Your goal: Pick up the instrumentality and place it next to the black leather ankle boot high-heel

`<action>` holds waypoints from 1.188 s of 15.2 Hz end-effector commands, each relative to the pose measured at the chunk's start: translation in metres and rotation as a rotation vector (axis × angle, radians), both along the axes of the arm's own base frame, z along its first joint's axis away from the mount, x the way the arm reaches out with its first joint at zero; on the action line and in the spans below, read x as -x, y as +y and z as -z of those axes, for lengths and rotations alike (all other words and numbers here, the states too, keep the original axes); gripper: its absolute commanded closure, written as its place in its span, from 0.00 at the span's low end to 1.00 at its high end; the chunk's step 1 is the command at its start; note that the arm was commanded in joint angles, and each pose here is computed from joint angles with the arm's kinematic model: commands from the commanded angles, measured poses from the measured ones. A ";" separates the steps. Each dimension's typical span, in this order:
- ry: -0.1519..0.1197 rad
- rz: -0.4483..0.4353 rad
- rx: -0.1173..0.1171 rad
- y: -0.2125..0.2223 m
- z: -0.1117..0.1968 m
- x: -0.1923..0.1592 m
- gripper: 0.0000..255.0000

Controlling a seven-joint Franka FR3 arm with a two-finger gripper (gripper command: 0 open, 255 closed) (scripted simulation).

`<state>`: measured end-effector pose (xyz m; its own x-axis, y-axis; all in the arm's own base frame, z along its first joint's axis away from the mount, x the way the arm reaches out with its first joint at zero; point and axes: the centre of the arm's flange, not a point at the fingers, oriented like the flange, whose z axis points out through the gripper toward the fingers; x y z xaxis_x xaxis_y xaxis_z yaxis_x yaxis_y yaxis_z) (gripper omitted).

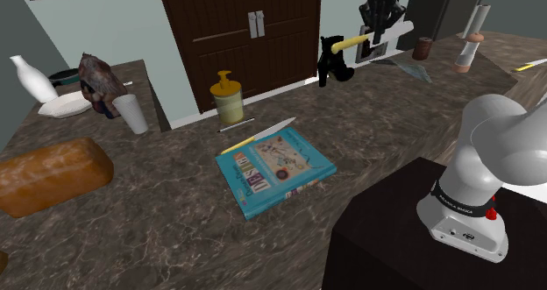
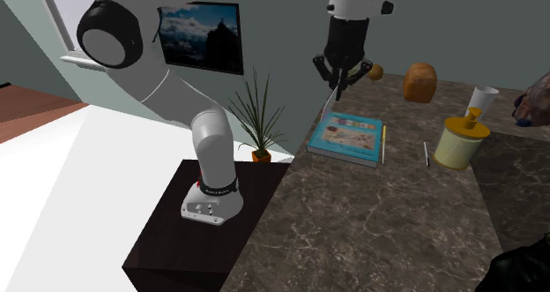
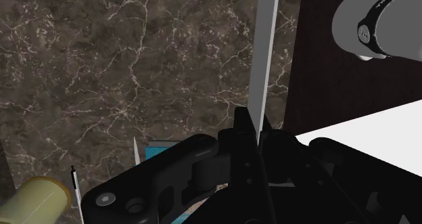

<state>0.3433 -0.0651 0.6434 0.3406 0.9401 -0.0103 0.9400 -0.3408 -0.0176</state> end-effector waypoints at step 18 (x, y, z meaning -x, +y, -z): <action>-0.001 0.000 0.001 -0.133 -0.002 -0.212 1.00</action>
<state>0.5443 -0.1901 0.6484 0.3439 0.9389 -0.0118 0.9388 -0.3441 -0.0174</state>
